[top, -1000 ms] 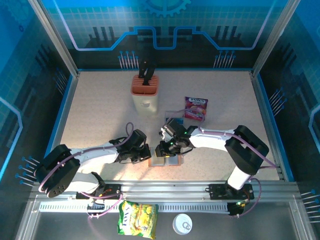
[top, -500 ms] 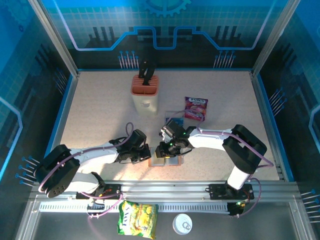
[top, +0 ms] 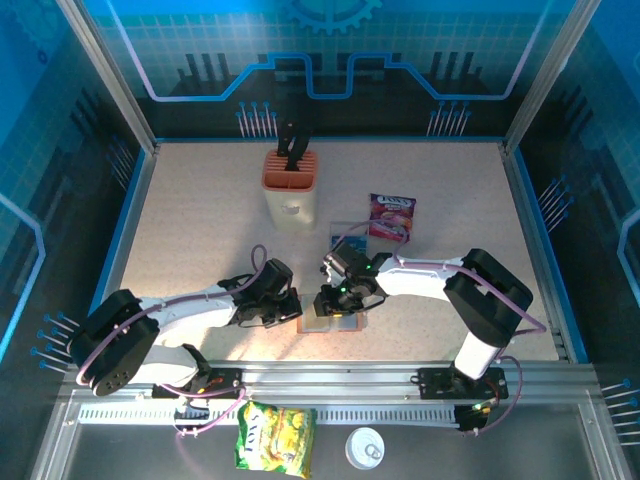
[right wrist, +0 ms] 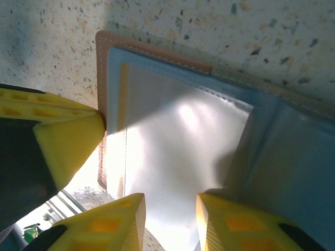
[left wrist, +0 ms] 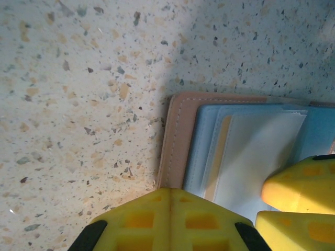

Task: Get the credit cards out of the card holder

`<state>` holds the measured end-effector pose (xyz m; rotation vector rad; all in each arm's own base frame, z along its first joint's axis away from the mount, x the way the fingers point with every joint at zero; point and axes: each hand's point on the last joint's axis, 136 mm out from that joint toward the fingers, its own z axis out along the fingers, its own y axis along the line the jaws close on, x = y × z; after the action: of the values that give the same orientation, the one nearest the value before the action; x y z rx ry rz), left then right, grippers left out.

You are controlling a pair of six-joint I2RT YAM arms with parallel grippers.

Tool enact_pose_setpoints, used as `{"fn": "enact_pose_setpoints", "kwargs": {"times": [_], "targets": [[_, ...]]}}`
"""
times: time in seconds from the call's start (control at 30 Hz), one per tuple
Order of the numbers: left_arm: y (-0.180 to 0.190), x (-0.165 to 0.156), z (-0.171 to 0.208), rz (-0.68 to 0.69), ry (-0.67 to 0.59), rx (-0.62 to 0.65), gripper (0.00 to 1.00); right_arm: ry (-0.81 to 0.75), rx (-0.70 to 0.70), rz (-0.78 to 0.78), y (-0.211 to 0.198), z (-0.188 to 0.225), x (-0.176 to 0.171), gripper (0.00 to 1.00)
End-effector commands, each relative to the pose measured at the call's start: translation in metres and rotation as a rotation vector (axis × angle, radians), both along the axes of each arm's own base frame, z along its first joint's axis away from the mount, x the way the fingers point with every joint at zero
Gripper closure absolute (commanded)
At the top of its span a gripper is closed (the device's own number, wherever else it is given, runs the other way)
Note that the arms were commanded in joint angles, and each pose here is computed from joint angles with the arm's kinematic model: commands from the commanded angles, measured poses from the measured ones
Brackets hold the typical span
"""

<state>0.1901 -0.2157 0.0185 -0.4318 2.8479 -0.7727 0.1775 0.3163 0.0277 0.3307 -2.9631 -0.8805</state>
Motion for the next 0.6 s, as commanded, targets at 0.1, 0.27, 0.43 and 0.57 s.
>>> {"fn": "enact_pose_setpoints", "kwargs": {"times": [0.1, 0.27, 0.43, 0.57], "targets": [[0.01, -0.008, -0.004, 0.005, 0.021, 0.024, 0.99, 0.003, -0.062, 0.008, -0.012, -0.005, -0.008, 0.68], [0.008, -0.006, 0.002, 0.006, 0.01, 0.016, 0.99, 0.0, -0.031, 0.005, -0.011, -0.004, -0.009, 0.68], [0.006, -0.001, 0.018, 0.011, -0.025, -0.002, 0.97, 0.003, 0.032, 0.001, -0.008, -0.003, -0.009, 0.69], [0.002, 0.004, 0.033, 0.012, -0.056, -0.032, 0.84, 0.008, 0.05, -0.006, -0.01, -0.003, -0.009, 0.7]]}}
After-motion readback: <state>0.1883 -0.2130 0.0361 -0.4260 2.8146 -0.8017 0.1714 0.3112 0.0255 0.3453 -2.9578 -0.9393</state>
